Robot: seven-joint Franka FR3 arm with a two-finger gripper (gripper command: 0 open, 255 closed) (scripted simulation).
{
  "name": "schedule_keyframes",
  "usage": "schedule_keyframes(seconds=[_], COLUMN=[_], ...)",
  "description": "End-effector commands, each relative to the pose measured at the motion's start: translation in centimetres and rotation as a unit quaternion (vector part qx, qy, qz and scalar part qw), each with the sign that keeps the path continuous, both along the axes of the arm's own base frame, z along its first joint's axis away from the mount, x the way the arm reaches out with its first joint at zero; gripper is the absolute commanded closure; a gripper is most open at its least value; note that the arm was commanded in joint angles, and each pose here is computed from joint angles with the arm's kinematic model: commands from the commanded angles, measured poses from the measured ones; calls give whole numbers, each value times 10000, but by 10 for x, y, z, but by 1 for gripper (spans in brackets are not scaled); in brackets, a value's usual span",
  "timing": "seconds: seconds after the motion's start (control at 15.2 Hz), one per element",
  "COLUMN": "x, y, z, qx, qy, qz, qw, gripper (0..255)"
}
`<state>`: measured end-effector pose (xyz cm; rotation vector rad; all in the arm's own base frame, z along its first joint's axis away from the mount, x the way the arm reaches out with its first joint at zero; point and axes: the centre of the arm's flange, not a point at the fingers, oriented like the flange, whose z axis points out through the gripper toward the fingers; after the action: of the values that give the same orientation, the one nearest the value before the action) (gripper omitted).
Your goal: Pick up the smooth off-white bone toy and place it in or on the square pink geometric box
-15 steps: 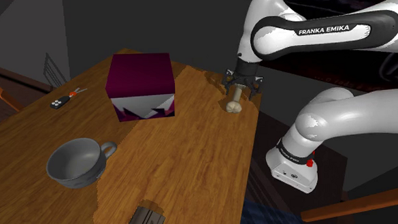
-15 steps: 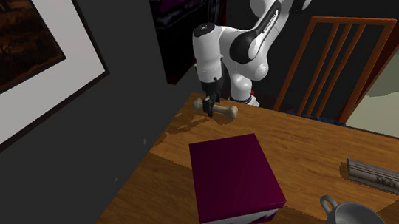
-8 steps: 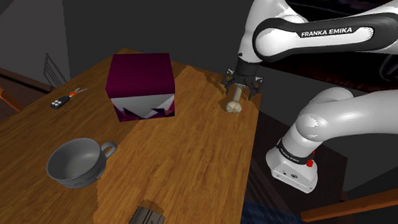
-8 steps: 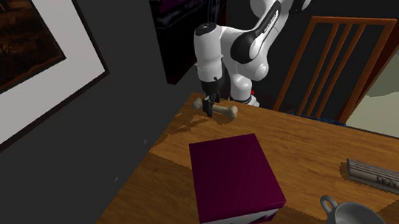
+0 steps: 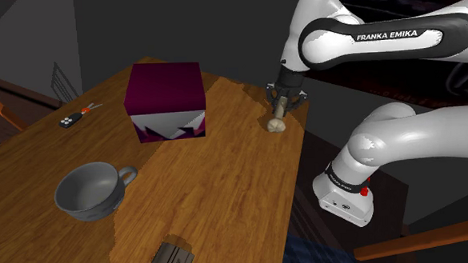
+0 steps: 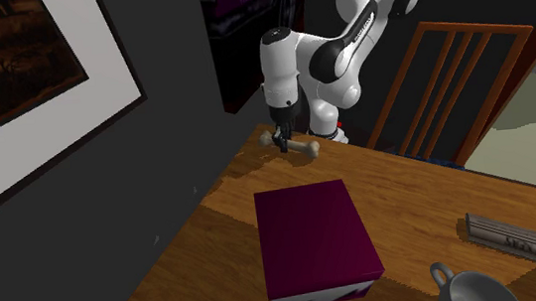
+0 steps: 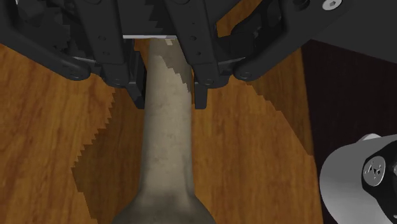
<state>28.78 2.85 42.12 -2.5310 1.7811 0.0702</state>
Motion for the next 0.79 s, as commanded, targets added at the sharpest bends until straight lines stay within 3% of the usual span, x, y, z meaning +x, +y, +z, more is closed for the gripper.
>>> schedule_keyframes(seconds=[0.0, 0.13, 0.73], x=[-2, -4, -4], y=[3, 6, 6], z=[6, 4, 52], qx=[-60, -60, -60], qy=[-128, -131, -131], qz=[22, 21, 21], qw=[9999, 9999, 9999], gripper=[255, 255, 255])
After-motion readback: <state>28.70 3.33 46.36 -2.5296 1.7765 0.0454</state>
